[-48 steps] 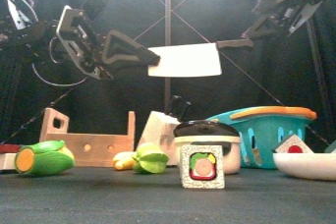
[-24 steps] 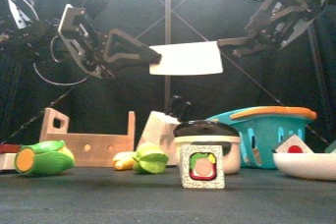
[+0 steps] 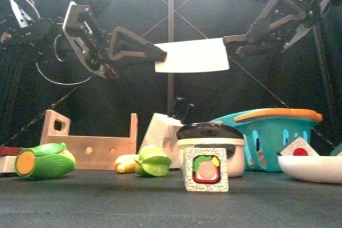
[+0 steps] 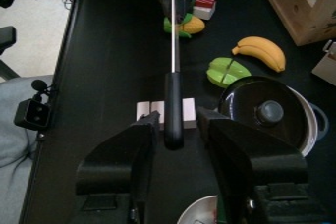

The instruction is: Regrasp cleaver

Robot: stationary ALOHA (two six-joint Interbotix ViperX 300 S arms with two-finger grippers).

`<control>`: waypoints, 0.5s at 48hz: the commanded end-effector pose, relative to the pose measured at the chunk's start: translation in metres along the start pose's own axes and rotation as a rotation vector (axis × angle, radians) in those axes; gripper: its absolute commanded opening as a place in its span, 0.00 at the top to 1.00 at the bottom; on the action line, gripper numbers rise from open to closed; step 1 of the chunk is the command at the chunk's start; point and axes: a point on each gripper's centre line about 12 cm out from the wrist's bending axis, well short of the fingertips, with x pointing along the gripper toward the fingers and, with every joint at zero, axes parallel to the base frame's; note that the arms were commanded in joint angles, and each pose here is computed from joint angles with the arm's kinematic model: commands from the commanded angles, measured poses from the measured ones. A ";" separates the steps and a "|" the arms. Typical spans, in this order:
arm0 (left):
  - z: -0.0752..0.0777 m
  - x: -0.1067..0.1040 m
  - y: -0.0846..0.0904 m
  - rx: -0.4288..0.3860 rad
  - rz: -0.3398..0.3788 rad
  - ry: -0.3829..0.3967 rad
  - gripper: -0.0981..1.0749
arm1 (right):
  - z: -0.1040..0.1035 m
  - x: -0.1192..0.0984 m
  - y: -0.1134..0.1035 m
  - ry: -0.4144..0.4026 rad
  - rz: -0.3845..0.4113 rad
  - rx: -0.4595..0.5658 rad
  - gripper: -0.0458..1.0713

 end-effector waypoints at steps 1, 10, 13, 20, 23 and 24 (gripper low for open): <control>0.010 0.004 0.000 -0.001 0.002 -0.035 0.55 | 0.014 0.000 0.000 -0.040 0.002 0.011 0.37; 0.010 0.005 0.001 0.000 0.004 -0.035 0.55 | 0.013 0.004 -0.004 -0.028 -0.011 0.024 0.43; 0.010 0.005 0.003 0.001 0.011 -0.039 0.55 | 0.012 0.007 -0.004 -0.020 -0.012 0.026 0.44; 0.012 0.006 0.003 0.003 0.010 -0.042 0.55 | 0.009 0.011 -0.004 -0.003 -0.017 0.035 0.48; 0.013 0.008 0.003 0.002 0.012 -0.048 0.55 | 0.009 0.011 -0.005 0.001 -0.019 0.038 0.50; 0.014 0.009 0.004 0.001 0.015 -0.051 0.55 | 0.009 0.011 -0.004 0.003 -0.019 0.037 0.51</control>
